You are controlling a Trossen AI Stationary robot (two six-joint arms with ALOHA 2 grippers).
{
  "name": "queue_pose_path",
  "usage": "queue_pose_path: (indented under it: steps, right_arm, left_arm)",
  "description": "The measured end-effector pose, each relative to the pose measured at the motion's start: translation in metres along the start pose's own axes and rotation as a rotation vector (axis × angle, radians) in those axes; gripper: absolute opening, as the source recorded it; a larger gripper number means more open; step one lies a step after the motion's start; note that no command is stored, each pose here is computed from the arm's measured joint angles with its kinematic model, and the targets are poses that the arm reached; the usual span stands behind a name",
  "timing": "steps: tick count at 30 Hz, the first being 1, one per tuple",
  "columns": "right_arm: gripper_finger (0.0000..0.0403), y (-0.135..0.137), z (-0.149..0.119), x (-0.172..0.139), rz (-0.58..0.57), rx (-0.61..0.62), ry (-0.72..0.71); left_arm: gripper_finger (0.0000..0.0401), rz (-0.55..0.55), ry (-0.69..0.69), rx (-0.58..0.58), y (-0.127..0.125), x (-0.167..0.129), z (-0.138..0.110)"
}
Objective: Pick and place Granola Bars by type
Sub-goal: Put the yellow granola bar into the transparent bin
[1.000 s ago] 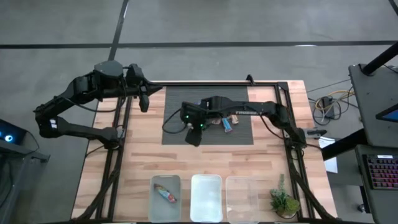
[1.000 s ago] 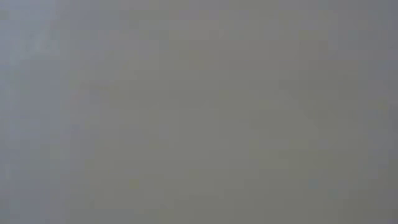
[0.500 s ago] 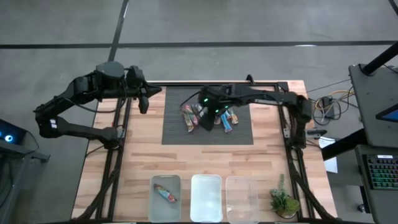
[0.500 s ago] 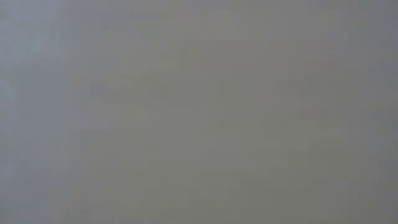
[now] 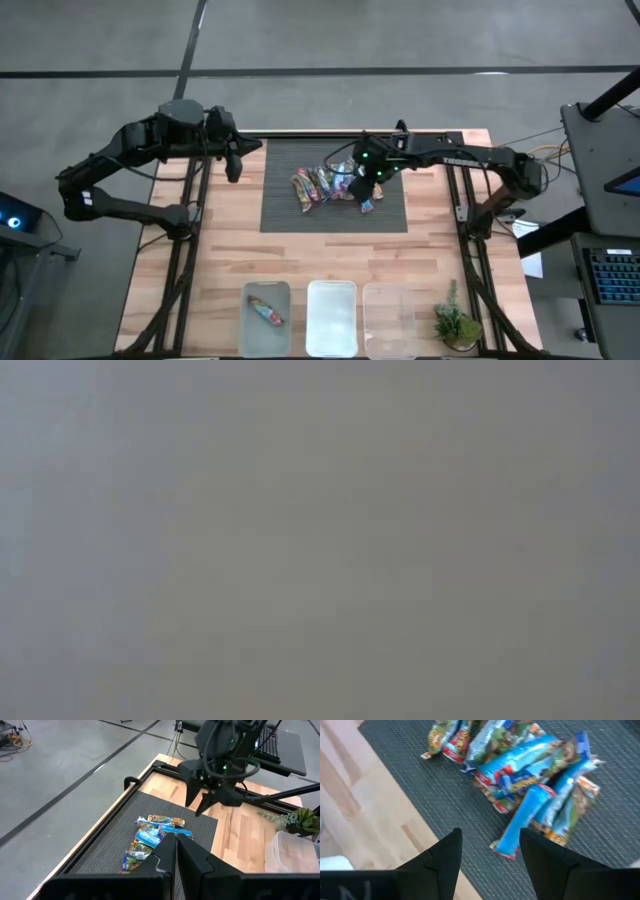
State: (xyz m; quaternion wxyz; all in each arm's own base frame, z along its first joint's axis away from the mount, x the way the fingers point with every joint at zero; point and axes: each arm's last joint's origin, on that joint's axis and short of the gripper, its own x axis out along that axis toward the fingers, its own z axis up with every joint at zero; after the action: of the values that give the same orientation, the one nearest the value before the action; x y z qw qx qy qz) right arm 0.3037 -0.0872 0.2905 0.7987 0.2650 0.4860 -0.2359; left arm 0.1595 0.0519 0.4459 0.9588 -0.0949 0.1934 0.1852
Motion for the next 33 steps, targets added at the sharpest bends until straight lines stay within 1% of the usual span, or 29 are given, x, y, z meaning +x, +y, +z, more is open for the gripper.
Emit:
queue_pose_path:
  steps: [3, 8, 10, 12, 15, 19, 22, 24, 28, 33]
  right_arm:
    - [0.0189, -0.012, -0.004, -0.003, -0.037, 0.021, -0.018]
    - [0.0189, -0.027, -0.007, -0.011, -0.041, 0.049, -0.053]
    - [0.0189, -0.03, -0.008, -0.015, -0.04, 0.056, -0.063]
    - [0.0189, -0.032, -0.008, -0.02, -0.037, 0.064, -0.079]
    - [0.0189, -0.033, -0.005, -0.03, -0.024, 0.081, -0.119]
    - [0.0189, -0.035, -0.004, -0.038, -0.012, 0.157, -0.144]
    - [0.0189, -0.035, -0.003, -0.04, -0.005, 0.21, -0.152]
    - [0.0189, -0.035, -0.003, -0.04, -0.004, 0.231, -0.151]
    - [0.0189, -0.038, -0.002, -0.039, -0.028, 0.254, -0.159]
    - [0.0189, -0.044, -0.002, -0.038, -0.063, 0.281, -0.158]
  left_arm:
    - [0.0, 0.002, 0.013, -0.037, -0.001, 0.01, 0.001]
    - [0.0, 0.015, 0.057, -0.087, -0.001, 0.027, 0.001]
    - [0.0003, 0.022, 0.076, -0.089, -0.001, 0.035, 0.0]
    - [0.0013, 0.025, 0.09, -0.062, -0.001, 0.04, 0.0]
    - [0.004, 0.026, 0.106, -0.002, -0.001, 0.046, -0.001]
    - [0.0089, 0.027, 0.125, 0.067, -0.001, 0.053, -0.002]
    - [0.0121, 0.063, 0.144, 0.121, 0.0, 0.059, -0.003]
    - [0.0136, 0.081, 0.17, 0.155, 0.001, 0.064, -0.005]
    - [0.0146, 0.094, 0.242, 0.185, 0.003, 0.073, -0.011]
    - [0.0147, 0.102, 0.319, 0.163, 0.004, 0.083, -0.017]
